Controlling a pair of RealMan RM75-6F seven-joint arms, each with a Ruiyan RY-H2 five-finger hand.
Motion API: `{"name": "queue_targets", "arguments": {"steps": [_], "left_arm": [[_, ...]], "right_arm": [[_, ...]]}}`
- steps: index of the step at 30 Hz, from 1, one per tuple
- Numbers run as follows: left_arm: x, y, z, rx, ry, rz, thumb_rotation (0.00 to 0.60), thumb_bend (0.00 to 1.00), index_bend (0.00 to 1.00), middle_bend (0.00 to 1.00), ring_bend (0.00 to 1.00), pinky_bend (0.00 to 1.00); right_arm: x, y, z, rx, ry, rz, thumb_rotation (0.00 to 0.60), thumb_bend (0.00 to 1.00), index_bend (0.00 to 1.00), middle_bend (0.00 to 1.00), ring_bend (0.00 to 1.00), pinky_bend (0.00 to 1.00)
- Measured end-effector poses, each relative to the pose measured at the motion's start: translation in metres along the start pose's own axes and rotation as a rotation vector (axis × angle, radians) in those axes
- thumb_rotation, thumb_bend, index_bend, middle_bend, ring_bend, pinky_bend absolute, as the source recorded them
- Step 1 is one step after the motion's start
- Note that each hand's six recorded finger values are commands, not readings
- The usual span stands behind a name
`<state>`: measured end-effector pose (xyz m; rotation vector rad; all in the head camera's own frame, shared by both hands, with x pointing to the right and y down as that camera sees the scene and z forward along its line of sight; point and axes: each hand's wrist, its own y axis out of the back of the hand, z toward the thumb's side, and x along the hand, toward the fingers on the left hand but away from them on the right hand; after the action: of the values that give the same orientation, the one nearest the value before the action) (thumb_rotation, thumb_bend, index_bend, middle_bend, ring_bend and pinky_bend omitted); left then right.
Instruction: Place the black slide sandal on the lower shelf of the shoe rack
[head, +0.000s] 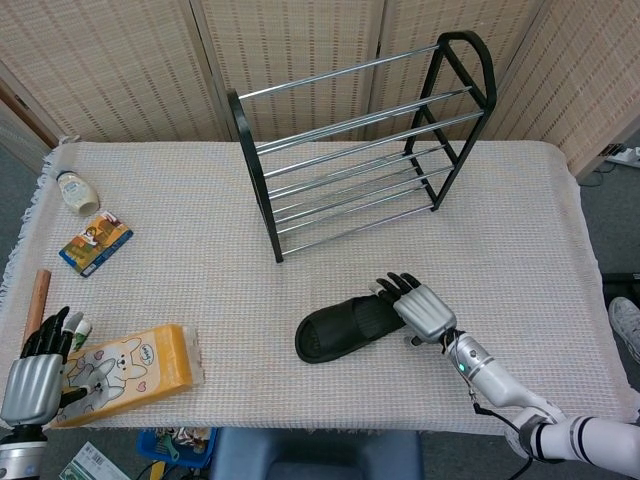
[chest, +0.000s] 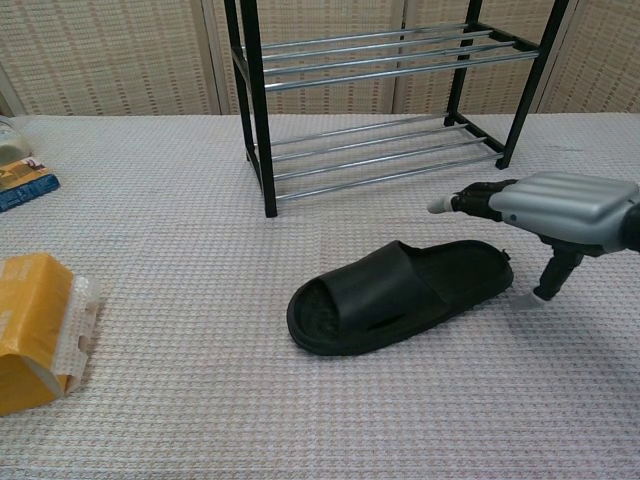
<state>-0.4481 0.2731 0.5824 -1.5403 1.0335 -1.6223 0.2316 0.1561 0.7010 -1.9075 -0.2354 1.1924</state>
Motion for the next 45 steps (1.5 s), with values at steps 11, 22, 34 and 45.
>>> {"name": "queue_targets", "arguments": {"steps": [11,22,34,45], "left_arm": [[0.0,-0.002,-0.004,-0.003,0.007,-0.004,0.6,0.24,0.09,0.0,0.0,0.17],[0.0,-0.005,-0.007,-0.02,0.006,-0.014,0.6,0.24,0.09,0.0,0.0,0.17],[-0.001,-0.004,-0.009,-0.017,0.01,-0.013,0.6,0.24,0.09,0.0,0.0,0.17],[-0.002,-0.004,-0.011,-0.018,0.018,-0.015,0.6,0.24,0.09,0.0,0.0,0.17]], "right_arm": [[-0.035,-0.006,0.013,-0.004,0.004,0.053,0.6,0.17,0.0,0.12,0.03,0.11],[-0.048,-0.008,0.02,-0.015,0.015,0.068,0.6,0.29,0.0,0.16,0.03,0.17],[-0.054,-0.012,0.015,-0.055,0.014,0.064,0.6,0.44,0.05,0.25,0.09,0.24],[-0.058,-0.009,0.013,-0.066,0.033,0.042,0.6,0.56,0.23,0.43,0.25,0.34]]}}
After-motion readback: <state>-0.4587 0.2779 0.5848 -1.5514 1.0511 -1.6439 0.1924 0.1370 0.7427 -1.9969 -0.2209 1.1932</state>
